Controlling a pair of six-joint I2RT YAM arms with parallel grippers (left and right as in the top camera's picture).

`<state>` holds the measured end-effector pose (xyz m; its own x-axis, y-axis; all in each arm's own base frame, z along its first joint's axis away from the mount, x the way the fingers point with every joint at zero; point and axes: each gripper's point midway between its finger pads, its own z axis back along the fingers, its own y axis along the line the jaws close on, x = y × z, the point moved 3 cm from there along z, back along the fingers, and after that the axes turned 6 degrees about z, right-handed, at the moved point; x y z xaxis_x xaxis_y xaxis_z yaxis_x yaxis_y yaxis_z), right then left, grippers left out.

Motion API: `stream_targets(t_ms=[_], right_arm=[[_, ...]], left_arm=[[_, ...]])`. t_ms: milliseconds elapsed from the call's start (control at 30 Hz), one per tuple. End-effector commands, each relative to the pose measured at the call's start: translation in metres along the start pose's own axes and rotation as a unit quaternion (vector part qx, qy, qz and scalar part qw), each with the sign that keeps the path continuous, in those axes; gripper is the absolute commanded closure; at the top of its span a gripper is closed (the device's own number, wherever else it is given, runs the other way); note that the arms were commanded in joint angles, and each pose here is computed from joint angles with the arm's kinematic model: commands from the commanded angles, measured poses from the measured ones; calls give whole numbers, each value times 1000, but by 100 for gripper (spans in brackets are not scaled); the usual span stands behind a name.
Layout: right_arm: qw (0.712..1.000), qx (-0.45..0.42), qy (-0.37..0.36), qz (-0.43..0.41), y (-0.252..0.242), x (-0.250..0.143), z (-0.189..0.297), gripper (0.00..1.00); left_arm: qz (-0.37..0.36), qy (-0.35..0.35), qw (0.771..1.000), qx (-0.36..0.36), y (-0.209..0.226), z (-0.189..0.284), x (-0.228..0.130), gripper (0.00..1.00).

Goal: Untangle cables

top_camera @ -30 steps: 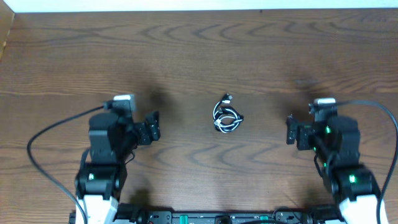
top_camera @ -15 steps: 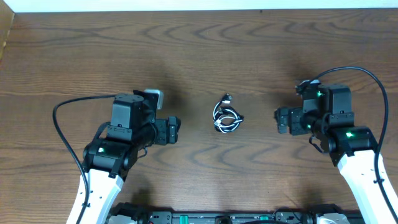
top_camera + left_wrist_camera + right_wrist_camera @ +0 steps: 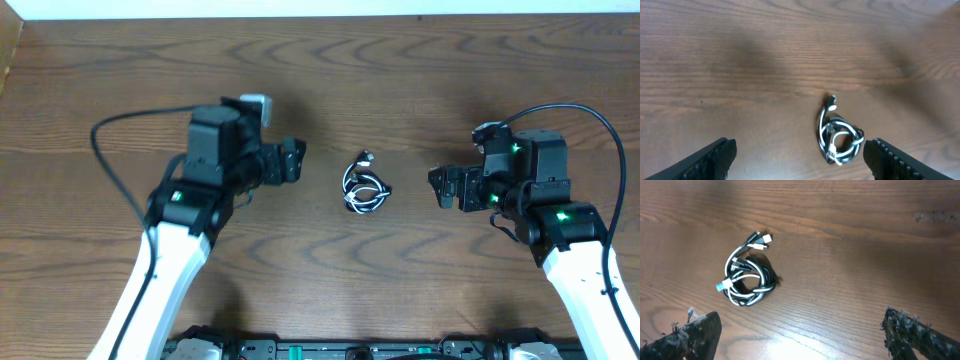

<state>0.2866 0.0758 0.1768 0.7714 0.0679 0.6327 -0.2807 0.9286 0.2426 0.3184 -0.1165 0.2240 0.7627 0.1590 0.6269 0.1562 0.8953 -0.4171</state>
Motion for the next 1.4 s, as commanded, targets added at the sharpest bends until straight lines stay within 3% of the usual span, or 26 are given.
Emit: stream_targets(t_ms=[0,300,500,800,900,1133,1267,1367], right_arm=[[1000,10,-9,-26,4,7,3,1],[1000,10,-8,-26,4,7,3,1],[1000,9,1,-28,4,3,3,1],[1000,9,3,-29,4,2,3,1],[1000,9,5,-30,4,1,3,1],[999,9,10,-31,4,-1,3,1],[999,8,14,-32,4,-2,1,1],[999,8,17,-33,3,-3,0,1]], left_arm=[[-1,13,999,36,4,-25,4,14],[-29,120,991,56,4,-111,-51,16],[-51,157,985,47,-8,-144,-81,23],[-74,187,979,38,-20,-166,-110,33],[-76,188,978,37,-21,-170,-114,44],[-85,209,973,38,-23,-179,-131,56],[-93,211,973,32,-30,-179,-135,56],[-98,216,971,30,-33,-178,-139,66]])
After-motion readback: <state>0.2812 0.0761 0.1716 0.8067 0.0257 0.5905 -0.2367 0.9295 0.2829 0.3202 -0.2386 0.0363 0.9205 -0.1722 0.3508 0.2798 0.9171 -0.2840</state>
